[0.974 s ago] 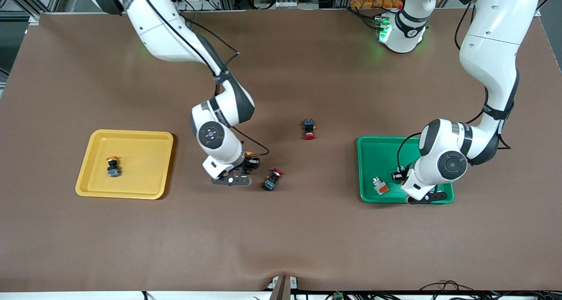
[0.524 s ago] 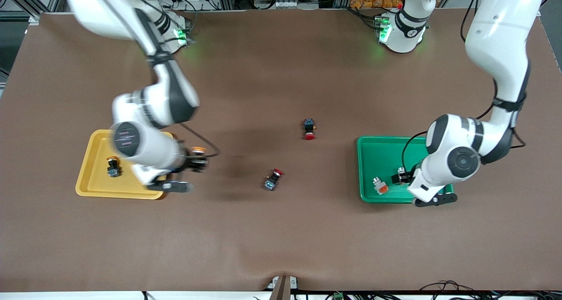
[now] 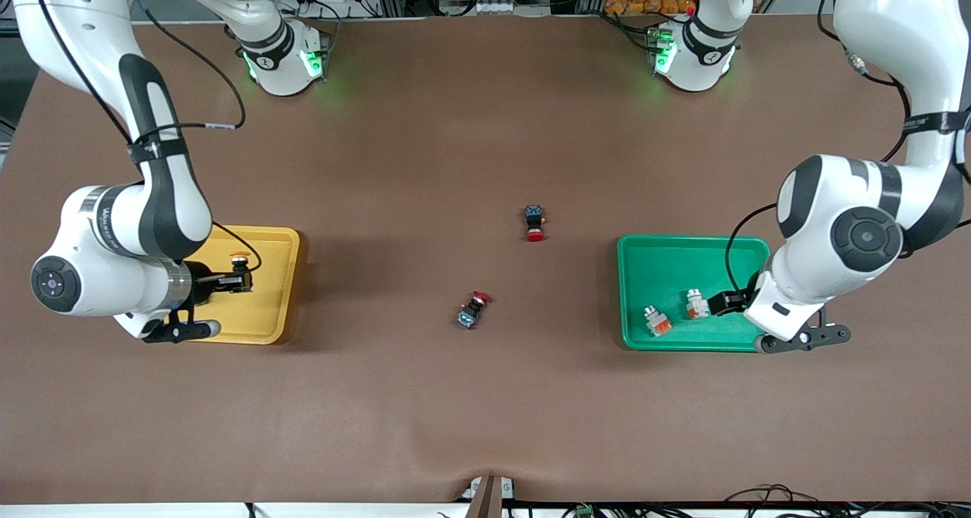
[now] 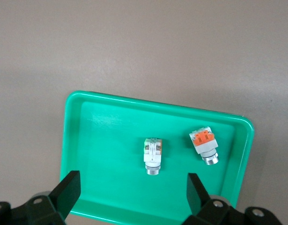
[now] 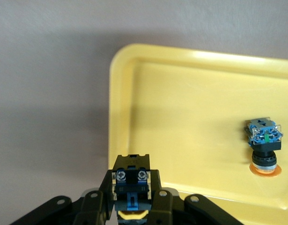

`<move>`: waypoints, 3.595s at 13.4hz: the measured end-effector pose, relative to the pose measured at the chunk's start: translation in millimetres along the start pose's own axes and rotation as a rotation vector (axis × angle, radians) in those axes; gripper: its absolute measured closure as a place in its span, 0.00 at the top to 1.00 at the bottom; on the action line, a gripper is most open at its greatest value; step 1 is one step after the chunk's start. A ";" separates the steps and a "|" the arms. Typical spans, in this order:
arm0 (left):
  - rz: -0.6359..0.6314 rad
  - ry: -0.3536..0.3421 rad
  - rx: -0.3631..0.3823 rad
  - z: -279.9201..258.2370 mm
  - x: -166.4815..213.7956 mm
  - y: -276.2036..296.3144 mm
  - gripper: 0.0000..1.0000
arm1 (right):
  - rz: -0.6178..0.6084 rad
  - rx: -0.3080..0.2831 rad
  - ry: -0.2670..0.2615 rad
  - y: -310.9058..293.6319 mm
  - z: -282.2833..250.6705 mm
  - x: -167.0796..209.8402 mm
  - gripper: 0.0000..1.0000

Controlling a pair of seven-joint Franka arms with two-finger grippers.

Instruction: Place green and yellow buttons in trays

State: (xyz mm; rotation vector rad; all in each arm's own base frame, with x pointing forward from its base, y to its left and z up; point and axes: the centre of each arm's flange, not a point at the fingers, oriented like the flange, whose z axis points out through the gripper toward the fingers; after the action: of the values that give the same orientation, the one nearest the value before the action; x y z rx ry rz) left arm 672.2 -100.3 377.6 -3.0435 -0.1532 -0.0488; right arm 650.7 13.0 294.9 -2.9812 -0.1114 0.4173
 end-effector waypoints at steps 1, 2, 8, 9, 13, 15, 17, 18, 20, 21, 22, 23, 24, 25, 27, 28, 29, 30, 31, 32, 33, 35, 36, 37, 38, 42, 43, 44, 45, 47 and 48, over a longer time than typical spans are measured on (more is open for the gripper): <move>0.010 -0.003 0.005 -6.8 -1.4 -2.1 1.00 | -0.003 0.000 -0.002 3.2 3.9 0.7 0.40; 0.022 -0.008 0.012 -15.8 -3.6 -4.0 1.00 | -0.005 -0.001 0.004 3.0 2.9 1.5 0.51; 0.141 -0.028 -0.053 -151.2 -54.1 -17.1 1.00 | -0.039 -0.073 0.223 0.8 -137.1 -22.5 1.00; 0.138 -0.020 -0.102 -177.8 -65.4 -25.2 1.00 | -0.040 -0.080 0.235 0.5 -162.6 -39.4 1.00; 0.119 0.003 -0.165 -243.6 -109.5 -61.4 1.00 | -0.021 -0.079 0.212 6.8 -232.9 -110.9 1.00; 0.127 -0.004 -0.158 -251.5 -127.1 -75.0 1.00 | -0.003 -0.076 0.183 6.8 -257.8 -147.4 1.00; 0.135 -0.027 -0.157 -257.0 -139.9 -103.0 1.00 | 0.040 -0.072 0.169 6.4 -278.3 -181.5 1.00; 0.133 -0.036 -0.160 -261.2 -145.6 -122.3 1.00 | 0.052 -0.074 0.173 5.9 -286.3 -193.9 1.00; 0.128 -0.029 -0.170 -269.8 -153.3 -161.4 1.00 | 0.092 -0.077 0.197 3.5 -300.4 -211.3 1.00; 0.131 -0.025 -0.169 -271.2 -154.7 -173.7 1.00 | 0.116 -0.075 0.205 1.6 -305.1 -217.4 1.00; 0.138 -0.025 -0.158 -270.5 -154.4 -177.8 1.00 | 0.134 -0.073 0.209 -0.1 -308.0 -221.9 1.00; 0.160 -0.025 -0.146 -268.5 -151.6 -174.5 1.00 | 0.144 -0.072 0.211 -0.8 -308.7 -223.6 1.00; 0.190 -0.024 -0.142 -265.4 -144.8 -167.7 1.00 | 0.148 -0.071 0.209 -0.5 -307.7 -223.4 1.00; 0.217 -0.022 -0.140 -259.9 -134.8 -161.1 1.00 | 0.149 -0.072 0.206 -0.2 -306.0 -222.8 1.00; 0.233 -0.025 -0.135 -245.1 -113.6 -151.0 1.00 | 0.150 -0.072 0.204 0.2 -304.5 -222.1 1.00; 0.235 -0.027 -0.134 -240.7 -107.3 -148.7 1.00 | 0.150 -0.073 0.206 0.2 -304.6 -222.0 1.00; 0.237 -0.026 -0.134 -240.3 -104.5 -147.2 1.00 | 0.150 -0.073 0.206 0.3 -304.7 -221.9 1.00; 0.241 -0.020 -0.133 -243.7 -104.6 -145.0 1.00 | 0.152 -0.078 0.206 0.9 -304.7 -221.9 1.00; 0.248 -0.011 -0.133 -248.3 -105.4 -141.9 1.00 | 0.154 -0.087 0.205 2.0 -304.6 -222.1 1.00; 0.251 -0.006 -0.133 -251.3 -106.0 -139.9 1.00 | 0.155 -0.091 0.204 2.4 -304.4 -222.1 1.00; 0.252 -0.004 -0.133 -252.4 -106.2 -139.7 1.00 | 0.155 -0.091 0.205 2.3 -304.4 -222.0 1.00; 0.250 -0.004 -0.133 -252.2 -106.0 -140.8 1.00 | 0.155 -0.091 0.205 2.5 -304.4 -221.9 1.00; 0.249 -0.005 -0.133 -252.1 -106.0 -141.6 1.00 | 0.154 -0.091 0.205 1.8 -304.3 -221.7 1.00; 0.247 -0.005 -0.133 -251.8 -105.8 -142.7 1.00 | 0.152 -0.092 0.205 1.0 -304.2 -221.5 1.00; 0.245 -0.006 -0.133 -251.3 -105.6 -143.7 1.00 | 0.152 -0.092 0.207 0.8 -304.4 -221.3 1.00; 0.232 -0.007 -0.133 -251.1 -105.4 -144.4 1.00 | 0.152 -0.092 0.212 1.1 -305.0 -220.9 1.00; 0.228 -0.007 -0.133 -251.1 -105.4 -144.5 1.00 | 0.152 -0.092 0.212 1.0 -305.0 -220.9 1.00; 0.225 -0.007 -0.133 -251.1 -105.3 -145.0 1.00 | 0.152 -0.092 0.212 1.0 -305.0 -220.9 1.00; 0.223 -0.008 -0.133 -251.0 -105.3 -145.2 1.00 | 0.152 -0.092 0.212 1.2 -304.9 -220.9 1.00; 0.194 -0.010 -0.132 -250.7 -105.1 -145.2 1.00 | 0.155 -0.092 0.209 2.7 -304.2 -220.5 1.00; 0.156 -0.015 -0.132 -249.7 -104.8 -145.3 1.00 | 0.156 -0.092 0.208 3.5 -303.7 -220.0 1.00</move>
State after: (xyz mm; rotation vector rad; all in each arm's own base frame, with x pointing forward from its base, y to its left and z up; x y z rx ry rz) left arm 546.5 9.5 635.7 -3.1766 0.0901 -0.0254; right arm 524.2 -46.1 643.0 -3.1130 0.1267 0.1180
